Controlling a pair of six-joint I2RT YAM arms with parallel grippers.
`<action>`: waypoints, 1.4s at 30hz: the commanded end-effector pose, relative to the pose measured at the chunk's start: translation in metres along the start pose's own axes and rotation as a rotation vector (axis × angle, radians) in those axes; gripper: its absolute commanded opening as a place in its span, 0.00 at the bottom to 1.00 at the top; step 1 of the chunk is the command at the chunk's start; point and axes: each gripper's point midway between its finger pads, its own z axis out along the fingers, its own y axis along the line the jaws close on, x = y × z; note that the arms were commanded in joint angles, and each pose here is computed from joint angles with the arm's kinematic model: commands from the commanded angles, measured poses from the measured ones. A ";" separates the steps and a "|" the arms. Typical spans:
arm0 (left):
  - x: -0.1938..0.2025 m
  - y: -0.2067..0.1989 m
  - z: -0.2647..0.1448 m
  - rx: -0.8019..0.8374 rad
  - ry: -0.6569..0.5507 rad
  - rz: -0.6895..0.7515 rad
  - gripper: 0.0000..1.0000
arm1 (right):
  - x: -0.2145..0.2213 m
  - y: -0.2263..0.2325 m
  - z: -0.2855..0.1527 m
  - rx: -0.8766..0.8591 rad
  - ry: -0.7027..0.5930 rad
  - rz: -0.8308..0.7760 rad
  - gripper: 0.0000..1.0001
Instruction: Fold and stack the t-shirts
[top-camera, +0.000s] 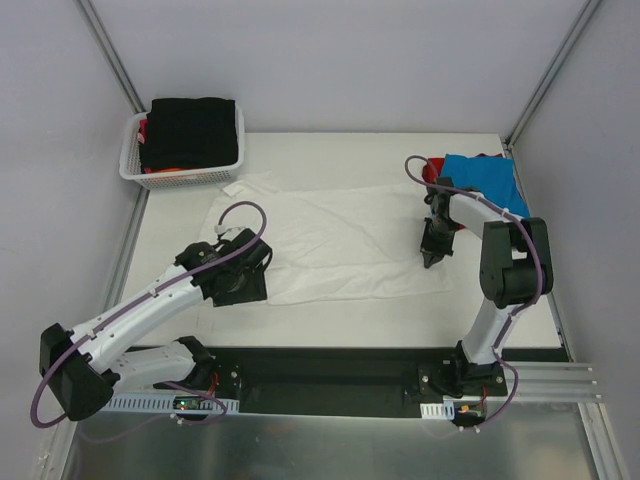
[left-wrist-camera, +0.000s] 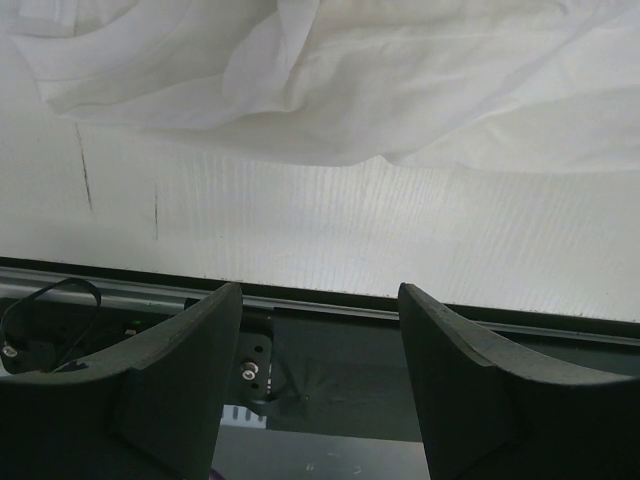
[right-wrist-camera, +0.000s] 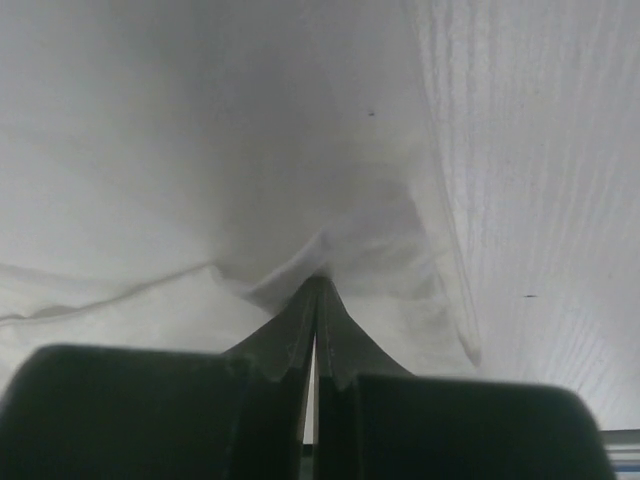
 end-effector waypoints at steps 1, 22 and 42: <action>0.009 0.006 -0.002 0.004 0.011 -0.012 0.64 | 0.004 0.003 0.000 -0.023 -0.008 -0.026 0.01; 0.006 0.001 0.005 -0.015 0.024 0.024 0.66 | 0.093 -0.044 -0.007 0.050 0.037 0.047 0.01; -0.069 0.015 0.064 -0.107 -0.051 0.020 0.96 | 0.153 -0.014 -0.162 -0.317 -0.263 0.027 0.43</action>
